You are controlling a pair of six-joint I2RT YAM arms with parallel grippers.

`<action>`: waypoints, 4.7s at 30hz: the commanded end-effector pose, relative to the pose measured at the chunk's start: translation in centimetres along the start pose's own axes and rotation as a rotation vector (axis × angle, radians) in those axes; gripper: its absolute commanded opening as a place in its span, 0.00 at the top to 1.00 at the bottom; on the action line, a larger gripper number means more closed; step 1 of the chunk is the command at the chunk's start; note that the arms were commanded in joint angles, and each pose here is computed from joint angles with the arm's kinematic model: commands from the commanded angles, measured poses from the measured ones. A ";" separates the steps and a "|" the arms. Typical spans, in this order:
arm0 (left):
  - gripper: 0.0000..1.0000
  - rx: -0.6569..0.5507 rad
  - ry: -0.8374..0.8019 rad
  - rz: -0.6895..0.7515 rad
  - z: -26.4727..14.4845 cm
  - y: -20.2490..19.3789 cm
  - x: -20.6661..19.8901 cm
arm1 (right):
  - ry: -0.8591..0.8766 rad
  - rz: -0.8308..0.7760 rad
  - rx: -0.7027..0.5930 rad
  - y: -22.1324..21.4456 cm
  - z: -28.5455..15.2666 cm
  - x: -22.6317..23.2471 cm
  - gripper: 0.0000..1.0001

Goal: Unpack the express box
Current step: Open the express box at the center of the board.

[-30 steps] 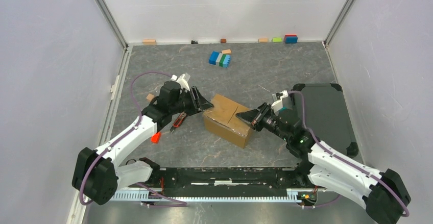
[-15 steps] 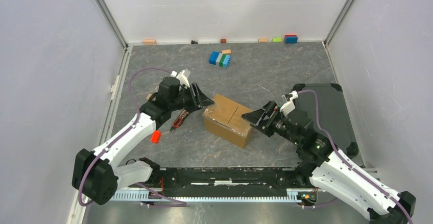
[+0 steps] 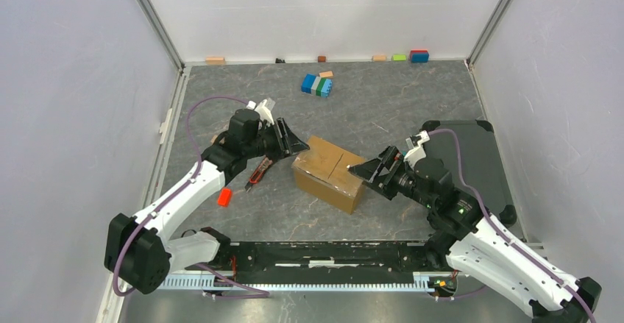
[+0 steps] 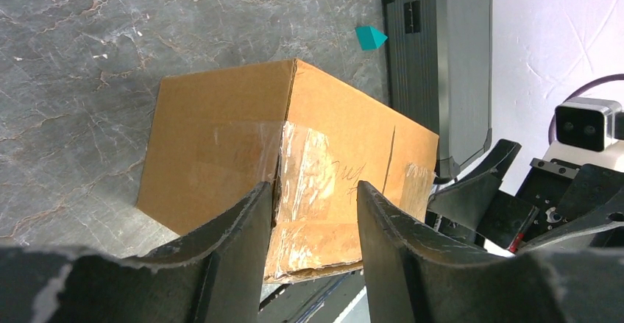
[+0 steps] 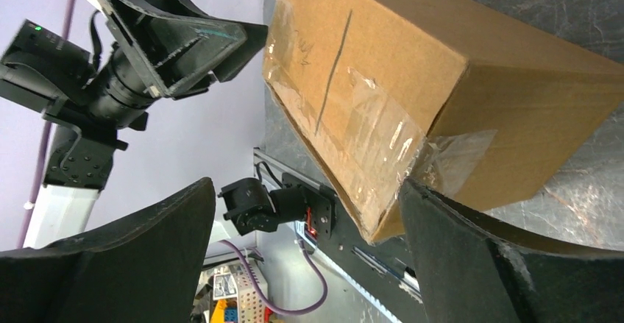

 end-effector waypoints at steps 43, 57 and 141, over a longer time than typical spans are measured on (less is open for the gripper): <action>0.48 0.082 0.086 0.067 -2.5 -1.7 0.3 | -0.105 -0.569 0.032 2.4 -1.2 8.3 0.16; 0.42 0.103 -0.032 -0.017 -1.8 -5.6 -0.7 | -0.393 -1.154 0.146 4.6 4.5 5.1 0.09; 0.46 0.050 0.102 -0.033 2.1 -2.2 -2.6 | -0.403 -1.260 0.112 0.4 9.1 3.8 0.02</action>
Point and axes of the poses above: each gripper's point midway between its finger pads, its own z axis out along the fingers, its own x axis along the line the jaws close on, y = z × x, the point moved 8 cm from there along -z, back along the fingers, and after that the axes turned 14 degrees about z, right-handed, at the moved point
